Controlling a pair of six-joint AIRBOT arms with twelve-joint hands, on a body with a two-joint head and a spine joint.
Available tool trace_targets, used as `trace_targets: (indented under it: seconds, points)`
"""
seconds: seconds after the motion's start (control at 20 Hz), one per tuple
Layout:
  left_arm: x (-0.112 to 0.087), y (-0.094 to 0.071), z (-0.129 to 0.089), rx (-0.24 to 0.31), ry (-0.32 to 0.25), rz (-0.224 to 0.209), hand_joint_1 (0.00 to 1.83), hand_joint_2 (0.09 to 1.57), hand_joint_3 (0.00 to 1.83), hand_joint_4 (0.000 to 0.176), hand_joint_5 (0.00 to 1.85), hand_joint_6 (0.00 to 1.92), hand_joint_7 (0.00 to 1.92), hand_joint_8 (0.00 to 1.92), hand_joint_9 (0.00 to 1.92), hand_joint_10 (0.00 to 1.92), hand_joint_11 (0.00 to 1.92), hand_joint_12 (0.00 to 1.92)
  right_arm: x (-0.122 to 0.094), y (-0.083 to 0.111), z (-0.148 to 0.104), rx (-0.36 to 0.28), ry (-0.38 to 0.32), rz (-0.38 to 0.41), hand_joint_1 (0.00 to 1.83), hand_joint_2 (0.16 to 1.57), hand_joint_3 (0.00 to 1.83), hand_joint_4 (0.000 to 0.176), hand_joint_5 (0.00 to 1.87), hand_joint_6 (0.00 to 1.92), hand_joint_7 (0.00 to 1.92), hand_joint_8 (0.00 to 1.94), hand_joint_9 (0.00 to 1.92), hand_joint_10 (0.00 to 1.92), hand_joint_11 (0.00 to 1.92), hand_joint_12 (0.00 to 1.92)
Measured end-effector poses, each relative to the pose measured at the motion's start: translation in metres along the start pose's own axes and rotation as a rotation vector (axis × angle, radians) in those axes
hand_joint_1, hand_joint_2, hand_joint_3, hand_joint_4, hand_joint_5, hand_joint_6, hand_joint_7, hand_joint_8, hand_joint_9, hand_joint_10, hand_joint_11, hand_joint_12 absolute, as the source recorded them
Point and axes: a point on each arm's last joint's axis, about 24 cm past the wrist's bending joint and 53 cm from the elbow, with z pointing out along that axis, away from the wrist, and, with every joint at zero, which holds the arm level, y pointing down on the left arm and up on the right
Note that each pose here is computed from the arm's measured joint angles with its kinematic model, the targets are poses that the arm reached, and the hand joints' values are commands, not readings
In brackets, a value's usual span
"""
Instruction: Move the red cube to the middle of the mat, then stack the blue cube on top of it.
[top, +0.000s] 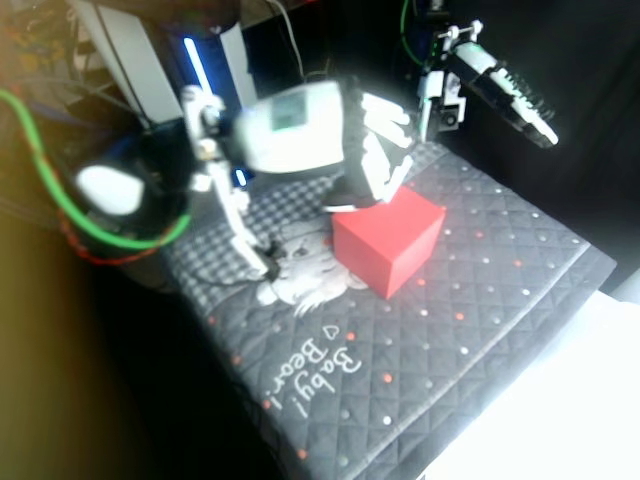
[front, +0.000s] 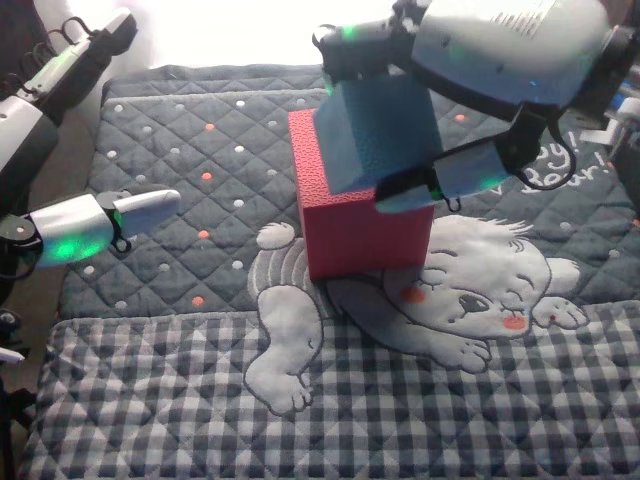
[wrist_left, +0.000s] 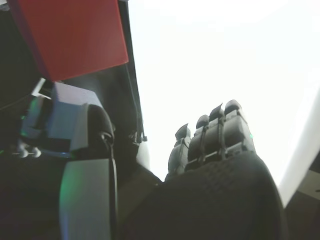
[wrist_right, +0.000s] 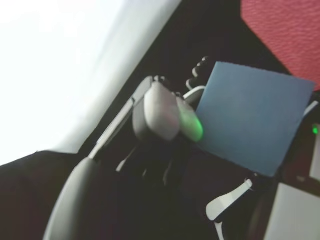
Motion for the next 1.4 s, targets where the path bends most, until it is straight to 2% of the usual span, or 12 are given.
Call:
trace_targets:
  seconds: [0.05, 0.15, 0.25, 0.55, 0.65, 0.75, 0.8, 1.0, 1.2, 1.25, 1.3, 1.4]
  points:
    - [-0.001, 0.000, 0.000, -0.001, -0.004, -0.001, 0.91, 1.04, 0.01, 0.116, 0.00, 0.00, 0.00, 0.00, 0.00, 0.00, 0.00, 0.00, 0.002, -0.006, 0.000, 0.017, 0.012, 0.000, 0.56, 1.35, 0.01, 0.000, 0.11, 0.92, 0.12, 0.88, 0.06, 1.35, 0.09, 1.81]
    - [-0.001, 0.000, -0.001, 0.003, -0.003, 0.002, 0.91, 1.05, 0.01, 0.109, 0.00, 0.00, 0.00, 0.00, 0.00, 0.00, 0.00, 0.00, 0.015, -0.017, 0.002, 0.054, 0.064, -0.022, 0.35, 1.33, 0.00, 0.000, 0.03, 0.18, 0.07, 0.18, 0.02, 0.61, 0.00, 1.28]
    - [-0.001, 0.002, -0.002, -0.004, -0.006, 0.003, 0.91, 1.04, 0.01, 0.130, 0.00, 0.00, 0.00, 0.00, 0.00, 0.00, 0.00, 0.00, 0.027, -0.025, 0.002, 0.085, 0.110, -0.033, 0.27, 1.32, 0.00, 0.000, 0.03, 0.05, 0.03, 0.02, 0.00, 0.37, 0.00, 0.90]
    - [-0.004, 0.005, -0.006, -0.014, -0.021, 0.000, 0.87, 1.06, 0.01, 0.154, 0.01, 0.00, 0.00, 0.00, 0.00, 0.00, 0.00, 0.00, 0.031, -0.028, 0.002, 0.096, 0.123, -0.034, 0.31, 1.27, 0.00, 0.000, 0.00, 0.00, 0.00, 0.00, 0.00, 0.10, 0.00, 0.65]
    - [-0.005, 0.006, -0.007, -0.015, -0.023, 0.001, 0.91, 1.06, 0.00, 0.174, 0.01, 0.00, 0.00, 0.00, 0.00, 0.00, 0.00, 0.00, 0.032, -0.023, 0.001, 0.091, 0.127, -0.025, 0.44, 1.09, 0.00, 0.026, 0.00, 0.00, 0.00, 0.00, 0.00, 0.00, 0.00, 0.23]
    - [-0.006, 0.005, -0.008, -0.011, -0.030, 0.002, 0.91, 1.05, 0.00, 0.172, 0.01, 0.00, 0.00, 0.00, 0.00, 0.00, 0.00, 0.00, 0.027, -0.018, -0.005, 0.079, 0.121, -0.037, 0.44, 1.06, 0.00, 0.033, 0.00, 0.00, 0.00, 0.00, 0.00, 0.00, 0.00, 0.21]
    - [-0.007, 0.007, -0.008, -0.019, -0.033, 0.000, 0.89, 1.05, 0.00, 0.160, 0.01, 0.00, 0.00, 0.00, 0.00, 0.00, 0.00, 0.00, 0.022, -0.018, -0.006, 0.077, 0.108, -0.041, 0.46, 1.00, 0.01, 0.032, 0.00, 0.00, 0.00, 0.00, 0.00, 0.00, 0.00, 0.62]
    - [-0.008, 0.011, -0.011, -0.032, -0.035, 0.001, 0.84, 1.05, 0.00, 0.142, 0.00, 0.00, 0.00, 0.00, 0.00, 0.00, 0.00, 0.00, -0.018, -0.020, -0.026, 0.082, 0.010, -0.032, 0.55, 0.92, 0.00, 0.166, 0.00, 0.00, 0.00, 0.00, 0.00, 0.00, 0.00, 1.16]
    - [-0.007, 0.011, -0.015, -0.032, -0.038, -0.002, 0.81, 1.04, 0.00, 0.146, 0.01, 0.00, 0.00, 0.00, 0.00, 0.00, 0.00, 0.00, -0.064, -0.022, -0.066, 0.088, -0.120, -0.021, 0.52, 1.05, 0.01, 0.033, 0.00, 0.00, 0.00, 0.00, 0.00, 0.00, 0.00, 0.06]
    - [-0.008, 0.011, -0.016, -0.032, -0.041, -0.004, 0.80, 1.04, 0.00, 0.148, 0.01, 0.00, 0.00, 0.00, 0.00, 0.00, 0.00, 0.00, -0.067, -0.026, -0.077, 0.103, -0.128, -0.021, 0.55, 1.05, 0.00, 0.017, 0.00, 0.00, 0.00, 0.00, 0.00, 0.00, 0.00, 0.01]
    - [-0.008, 0.010, -0.019, -0.030, -0.044, -0.003, 0.81, 1.04, 0.00, 0.139, 0.01, 0.00, 0.00, 0.00, 0.00, 0.00, 0.00, 0.00, -0.069, -0.031, -0.092, 0.132, -0.124, -0.020, 0.49, 1.06, 0.01, 0.055, 0.00, 0.00, 0.00, 0.00, 0.00, 0.00, 0.00, 0.00]
    - [-0.012, 0.007, -0.023, -0.026, -0.050, 0.002, 0.80, 1.06, 0.00, 0.150, 0.03, 0.01, 0.00, 0.00, 0.00, 0.00, 0.00, 0.00, -0.075, -0.036, -0.122, 0.183, -0.136, -0.037, 0.47, 1.10, 0.03, 0.024, 0.00, 0.00, 0.00, 0.00, 0.00, 0.00, 0.00, 0.00]
